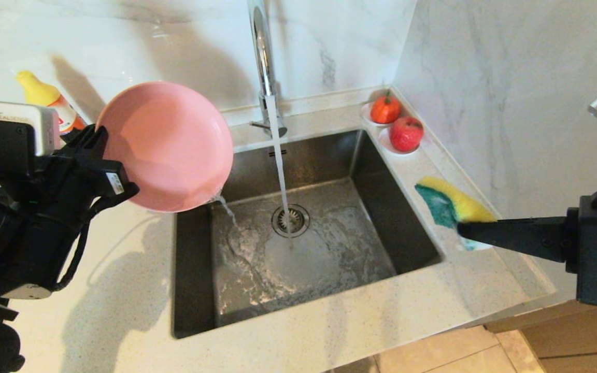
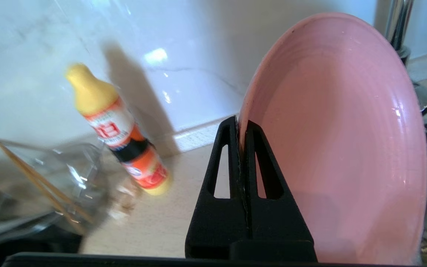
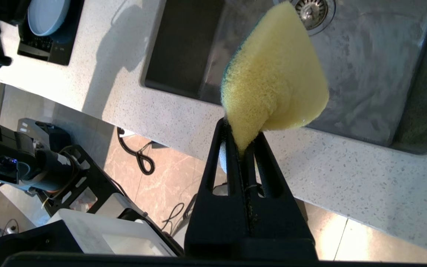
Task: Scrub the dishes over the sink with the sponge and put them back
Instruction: Place the plate on the table
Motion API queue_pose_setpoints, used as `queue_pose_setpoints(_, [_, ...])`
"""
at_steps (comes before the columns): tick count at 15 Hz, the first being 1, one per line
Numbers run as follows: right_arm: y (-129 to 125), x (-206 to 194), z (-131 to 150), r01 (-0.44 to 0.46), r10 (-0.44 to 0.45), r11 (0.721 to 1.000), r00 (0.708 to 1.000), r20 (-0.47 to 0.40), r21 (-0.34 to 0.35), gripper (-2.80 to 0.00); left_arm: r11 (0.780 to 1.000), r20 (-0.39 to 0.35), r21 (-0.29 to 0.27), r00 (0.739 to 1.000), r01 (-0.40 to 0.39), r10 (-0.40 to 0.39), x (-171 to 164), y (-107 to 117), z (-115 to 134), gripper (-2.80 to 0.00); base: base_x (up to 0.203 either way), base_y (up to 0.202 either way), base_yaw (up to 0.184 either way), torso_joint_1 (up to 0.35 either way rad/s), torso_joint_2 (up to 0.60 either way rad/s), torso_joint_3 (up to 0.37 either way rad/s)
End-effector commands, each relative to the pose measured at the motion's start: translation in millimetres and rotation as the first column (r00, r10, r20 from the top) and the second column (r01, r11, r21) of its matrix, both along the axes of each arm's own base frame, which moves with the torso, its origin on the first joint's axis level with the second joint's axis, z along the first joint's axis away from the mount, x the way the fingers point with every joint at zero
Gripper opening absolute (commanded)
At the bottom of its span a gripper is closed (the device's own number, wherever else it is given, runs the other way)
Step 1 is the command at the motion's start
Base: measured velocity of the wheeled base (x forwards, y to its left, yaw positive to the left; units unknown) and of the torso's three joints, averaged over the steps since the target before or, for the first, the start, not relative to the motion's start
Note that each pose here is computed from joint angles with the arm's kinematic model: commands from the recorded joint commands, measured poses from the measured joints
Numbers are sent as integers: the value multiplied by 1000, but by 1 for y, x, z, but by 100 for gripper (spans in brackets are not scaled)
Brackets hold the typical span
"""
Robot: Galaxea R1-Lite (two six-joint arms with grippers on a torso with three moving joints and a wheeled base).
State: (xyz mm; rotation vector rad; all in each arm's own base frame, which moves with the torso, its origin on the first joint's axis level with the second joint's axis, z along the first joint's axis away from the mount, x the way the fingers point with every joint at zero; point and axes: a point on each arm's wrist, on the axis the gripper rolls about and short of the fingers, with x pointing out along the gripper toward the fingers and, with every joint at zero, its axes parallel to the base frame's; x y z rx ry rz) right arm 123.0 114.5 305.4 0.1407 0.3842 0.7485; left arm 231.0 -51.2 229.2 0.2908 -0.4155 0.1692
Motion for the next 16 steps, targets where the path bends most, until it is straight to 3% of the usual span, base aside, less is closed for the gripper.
queue_pose_setpoints(1, [4,5,-4,-2,1,1000,1000,-18,-15,-280,999,0,33,1000,17,-17,-9,2,-2,-280,0,0,0,0,0,0])
queue_pose_setpoints(5, [5,5,-4,-2,2,1000,1000,-20,-17,-280,990,-10,118,997,80,-79,-24,3,-6,-280,0,0,0,0,0,0])
queue_pose_setpoints(7, [5,6,-5,-2,2,1000,1000,-20,-18,-280,987,-11,128,996,94,-93,-29,4,-7,-280,0,0,0,0,0,0])
queue_pose_setpoints(9, [6,6,-5,-1,0,1000,1000,-20,-18,-280,991,-27,104,996,88,-86,-30,5,-11,-280,0,0,0,0,0,0])
queue_pose_setpoints(12, [3,4,-4,3,-3,1000,1000,-15,-14,-280,991,-40,-101,995,82,-87,-29,11,-11,-280,0,0,0,0,0,0])
queue_pose_setpoints(14, [3,3,-7,2,-3,1000,1000,-20,-20,-280,976,-164,-199,979,89,-123,-36,14,-10,-280,0,0,0,0,0,0])
queue_pose_setpoints(16, [3,3,-10,2,-3,1000,1000,-29,-28,-280,954,-301,-292,940,67,-158,-52,18,-4,-280,0,0,0,0,0,0])
